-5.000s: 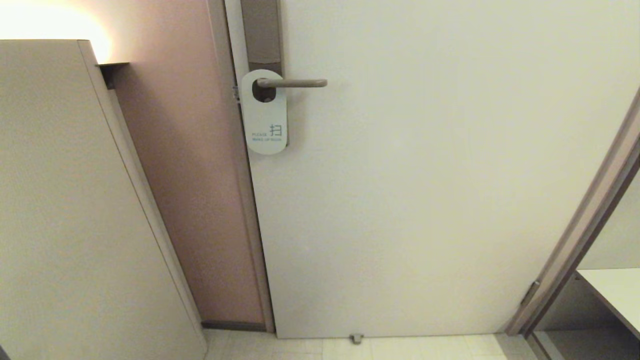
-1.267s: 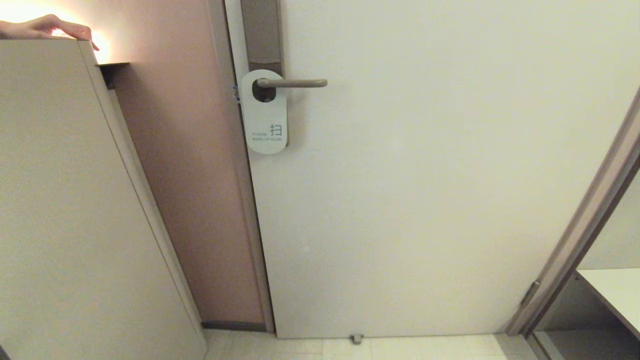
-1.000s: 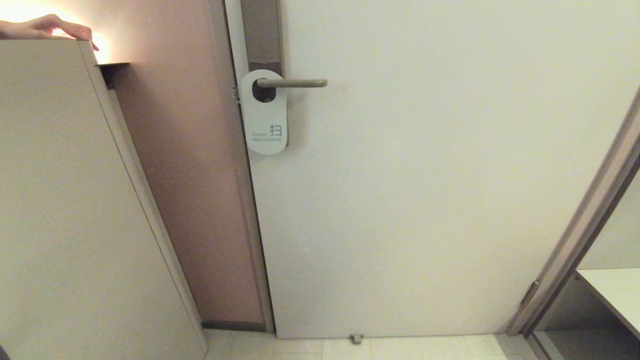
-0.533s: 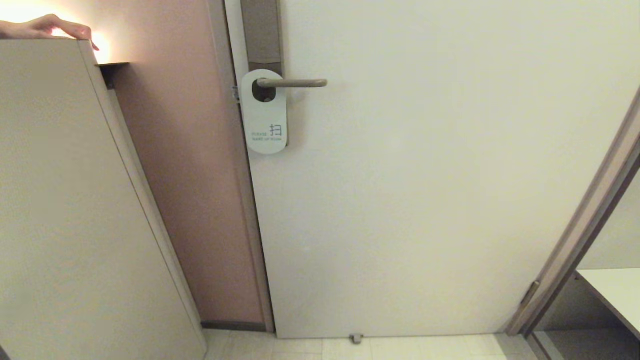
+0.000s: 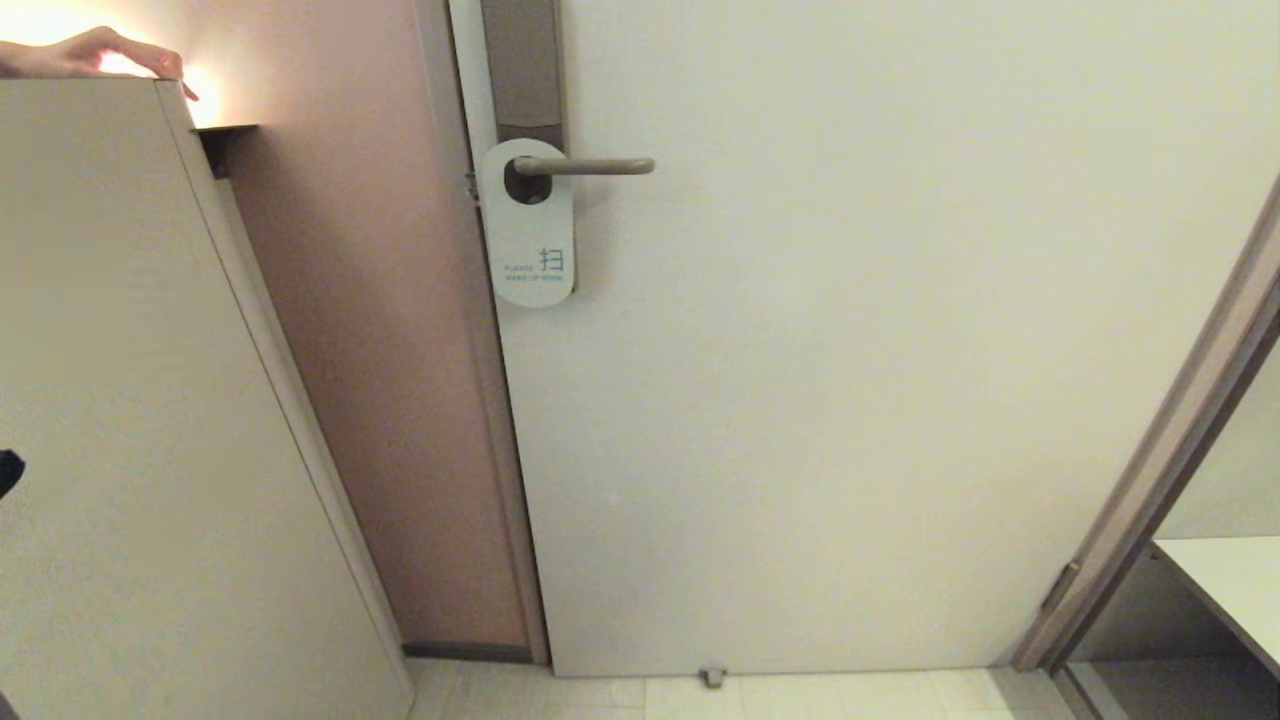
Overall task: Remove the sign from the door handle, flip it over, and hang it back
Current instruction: Take down the sign
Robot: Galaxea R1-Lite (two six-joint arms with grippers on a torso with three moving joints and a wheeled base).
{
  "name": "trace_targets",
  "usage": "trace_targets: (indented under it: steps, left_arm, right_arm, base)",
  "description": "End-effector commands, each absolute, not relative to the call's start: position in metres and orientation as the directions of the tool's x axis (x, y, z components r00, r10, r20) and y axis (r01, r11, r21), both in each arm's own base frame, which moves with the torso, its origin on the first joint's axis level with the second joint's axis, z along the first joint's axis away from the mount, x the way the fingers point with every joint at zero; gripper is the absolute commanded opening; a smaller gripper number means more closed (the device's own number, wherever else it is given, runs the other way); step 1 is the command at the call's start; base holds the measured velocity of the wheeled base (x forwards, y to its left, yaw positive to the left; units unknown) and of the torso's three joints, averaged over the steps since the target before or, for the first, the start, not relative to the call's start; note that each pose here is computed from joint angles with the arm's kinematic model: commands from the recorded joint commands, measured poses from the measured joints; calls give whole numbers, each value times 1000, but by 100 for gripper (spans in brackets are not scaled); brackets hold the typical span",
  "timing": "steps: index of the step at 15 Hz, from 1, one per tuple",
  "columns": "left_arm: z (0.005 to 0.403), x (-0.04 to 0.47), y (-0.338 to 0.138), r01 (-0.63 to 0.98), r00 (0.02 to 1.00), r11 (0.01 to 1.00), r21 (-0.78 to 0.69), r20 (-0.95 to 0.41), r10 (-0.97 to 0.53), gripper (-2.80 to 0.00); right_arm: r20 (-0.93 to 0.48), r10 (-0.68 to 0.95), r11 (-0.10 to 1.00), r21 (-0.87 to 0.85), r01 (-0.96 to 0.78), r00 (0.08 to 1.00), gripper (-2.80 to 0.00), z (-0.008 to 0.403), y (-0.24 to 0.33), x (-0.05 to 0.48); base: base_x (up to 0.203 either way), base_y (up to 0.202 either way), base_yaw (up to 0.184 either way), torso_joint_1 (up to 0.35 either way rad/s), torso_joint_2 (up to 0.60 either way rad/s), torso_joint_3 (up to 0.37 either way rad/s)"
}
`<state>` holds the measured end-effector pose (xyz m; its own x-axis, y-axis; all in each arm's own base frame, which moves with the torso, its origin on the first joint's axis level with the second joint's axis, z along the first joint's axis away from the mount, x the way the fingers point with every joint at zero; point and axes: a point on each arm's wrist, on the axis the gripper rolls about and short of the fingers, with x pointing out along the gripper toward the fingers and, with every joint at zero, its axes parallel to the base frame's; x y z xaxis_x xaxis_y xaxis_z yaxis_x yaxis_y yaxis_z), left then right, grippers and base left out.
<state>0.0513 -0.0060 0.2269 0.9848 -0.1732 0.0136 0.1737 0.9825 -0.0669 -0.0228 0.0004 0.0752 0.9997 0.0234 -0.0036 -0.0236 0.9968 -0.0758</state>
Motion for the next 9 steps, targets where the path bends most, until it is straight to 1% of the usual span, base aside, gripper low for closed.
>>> trace_targets:
  steps: [1, 5, 9]
  left_arm:
    - [224, 65, -7, 172, 984, 982, -73, -41, -175, -280]
    - [223, 74, -8, 193, 977, 976, -98, -74, -200, -280]
    - [230, 106, -10, 189, 974, 975, -116, -107, -202, -280]
  right_arm:
    - [-3, 25, 997, -77, -25, 1000, -280, 75, 0, -23]
    - [-3, 25, 997, -77, -25, 1000, -280, 75, 0, -23]
    - [-3, 25, 997, -77, -25, 1000, -280, 75, 0, -23]
  base:
    - [0, 0, 0, 0, 0, 0]
    - [0, 0, 0, 0, 0, 0]
    - [0, 0, 0, 0, 0, 0]
